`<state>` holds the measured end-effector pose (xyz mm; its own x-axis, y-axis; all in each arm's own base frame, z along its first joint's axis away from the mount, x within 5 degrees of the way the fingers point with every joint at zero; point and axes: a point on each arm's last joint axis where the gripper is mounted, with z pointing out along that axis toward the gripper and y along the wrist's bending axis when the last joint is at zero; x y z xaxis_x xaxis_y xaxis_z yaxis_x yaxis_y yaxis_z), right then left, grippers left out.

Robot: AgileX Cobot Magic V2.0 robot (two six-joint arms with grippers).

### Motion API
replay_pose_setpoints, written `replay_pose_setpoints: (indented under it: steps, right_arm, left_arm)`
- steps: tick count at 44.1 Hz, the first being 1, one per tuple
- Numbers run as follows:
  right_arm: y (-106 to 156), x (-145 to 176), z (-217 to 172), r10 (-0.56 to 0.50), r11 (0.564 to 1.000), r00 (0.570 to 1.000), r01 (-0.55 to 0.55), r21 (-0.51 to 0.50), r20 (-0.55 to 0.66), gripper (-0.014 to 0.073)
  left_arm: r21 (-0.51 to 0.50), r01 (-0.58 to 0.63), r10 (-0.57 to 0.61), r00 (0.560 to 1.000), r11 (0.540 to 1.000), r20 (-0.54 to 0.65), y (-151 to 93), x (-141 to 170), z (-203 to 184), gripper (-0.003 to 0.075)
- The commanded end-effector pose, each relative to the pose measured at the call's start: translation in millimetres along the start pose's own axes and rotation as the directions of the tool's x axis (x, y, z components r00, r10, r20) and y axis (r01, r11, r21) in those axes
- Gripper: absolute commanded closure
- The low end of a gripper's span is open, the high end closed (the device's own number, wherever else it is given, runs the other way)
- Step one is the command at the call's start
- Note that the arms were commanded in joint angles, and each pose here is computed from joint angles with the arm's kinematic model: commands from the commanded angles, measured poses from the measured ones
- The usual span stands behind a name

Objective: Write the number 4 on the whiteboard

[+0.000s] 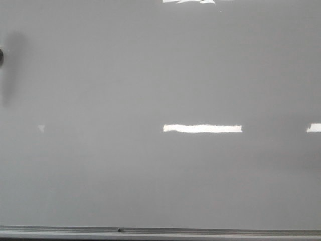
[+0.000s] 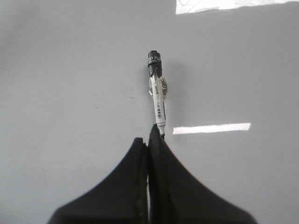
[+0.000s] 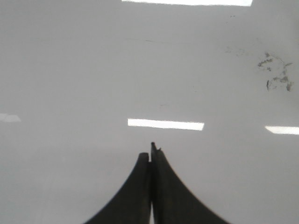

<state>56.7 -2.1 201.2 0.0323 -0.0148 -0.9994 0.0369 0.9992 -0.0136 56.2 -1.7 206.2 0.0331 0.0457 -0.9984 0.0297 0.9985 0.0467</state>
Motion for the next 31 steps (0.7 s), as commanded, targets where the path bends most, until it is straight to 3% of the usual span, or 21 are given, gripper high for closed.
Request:
replay_pose_setpoints:
  steps: [1, 21, 31]
  right_arm:
    - [-1, -14, -3, 0.004, 1.0, 0.993, -0.005, 0.009, 0.121, 0.0664]
    - [-1, -19, -3, 0.003, 1.0, 0.99, -0.005, 0.009, 0.142, 0.0664]
    - [-1, -57, -11, 0.004, 1.0, 0.983, -0.005, 0.005, 0.182, 0.0664]
  left_arm:
    - [0.004, 0.008, -0.008, 0.996, 1.0, 0.093, 0, -7, -1, 0.0741]
    - [0.005, 0.043, -0.044, 0.987, 0.999, 0.153, 1, -16, -3, 0.0741]
    - [0.016, 0.088, -0.09, 0.967, 0.996, 0.239, 3, -59, -12, 0.0741]
